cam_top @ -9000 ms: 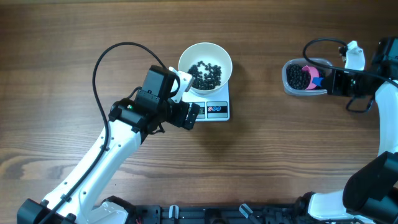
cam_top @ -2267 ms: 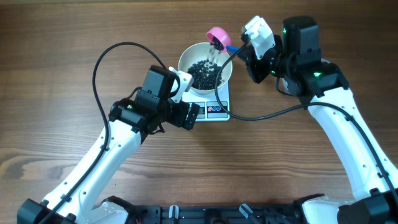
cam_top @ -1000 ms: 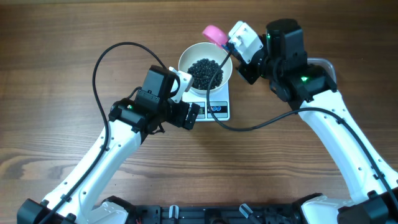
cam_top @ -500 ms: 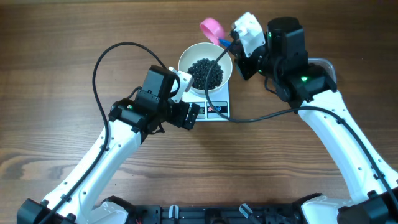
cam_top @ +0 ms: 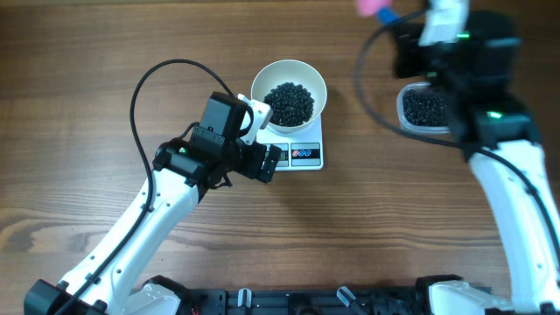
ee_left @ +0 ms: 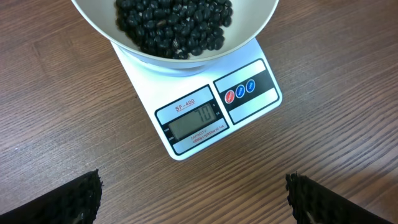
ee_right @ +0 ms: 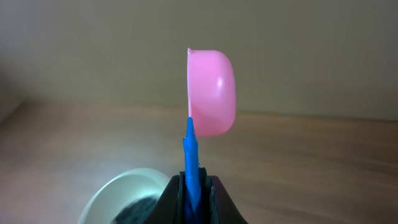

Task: Scoop item into bowl and weigh 150g on scale
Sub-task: 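Return the empty scoop with the right gripper to the bean tub, then dig the pink scoop through the beans in the tub with the right gripper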

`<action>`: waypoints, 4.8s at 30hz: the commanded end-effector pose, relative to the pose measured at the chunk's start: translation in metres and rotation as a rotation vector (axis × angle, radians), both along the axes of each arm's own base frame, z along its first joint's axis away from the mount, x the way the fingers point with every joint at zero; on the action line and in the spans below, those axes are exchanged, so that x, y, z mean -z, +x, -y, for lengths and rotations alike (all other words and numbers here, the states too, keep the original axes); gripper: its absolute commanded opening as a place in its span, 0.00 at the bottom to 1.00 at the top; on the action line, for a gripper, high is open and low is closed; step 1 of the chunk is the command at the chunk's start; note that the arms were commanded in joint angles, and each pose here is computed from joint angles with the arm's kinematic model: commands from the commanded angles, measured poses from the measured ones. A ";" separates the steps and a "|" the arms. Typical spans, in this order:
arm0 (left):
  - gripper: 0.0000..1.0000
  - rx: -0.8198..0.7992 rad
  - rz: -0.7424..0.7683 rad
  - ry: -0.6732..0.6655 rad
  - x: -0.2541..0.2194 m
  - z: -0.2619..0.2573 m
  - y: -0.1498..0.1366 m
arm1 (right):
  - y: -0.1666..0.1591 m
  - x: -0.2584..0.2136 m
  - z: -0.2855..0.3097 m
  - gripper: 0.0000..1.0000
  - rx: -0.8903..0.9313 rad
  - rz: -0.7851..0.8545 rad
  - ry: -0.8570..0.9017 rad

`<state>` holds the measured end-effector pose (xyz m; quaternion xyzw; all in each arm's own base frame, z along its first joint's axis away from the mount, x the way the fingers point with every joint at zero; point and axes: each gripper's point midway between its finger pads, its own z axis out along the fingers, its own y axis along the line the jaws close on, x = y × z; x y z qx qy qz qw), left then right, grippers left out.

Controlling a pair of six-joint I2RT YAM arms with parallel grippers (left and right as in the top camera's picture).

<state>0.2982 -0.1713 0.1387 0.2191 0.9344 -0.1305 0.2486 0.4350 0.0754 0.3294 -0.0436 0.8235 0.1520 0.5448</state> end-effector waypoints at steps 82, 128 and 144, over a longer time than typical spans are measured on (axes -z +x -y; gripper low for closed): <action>1.00 0.011 0.022 -0.015 -0.009 0.002 0.003 | -0.060 0.199 0.125 0.04 0.097 -0.763 -0.222; 0.99 0.011 0.022 -0.015 -0.009 0.002 0.003 | -0.080 0.184 0.106 0.04 -0.020 -0.775 0.063; 1.00 0.011 0.022 -0.015 -0.009 0.002 0.003 | -0.084 0.186 0.106 0.04 0.040 -0.824 0.134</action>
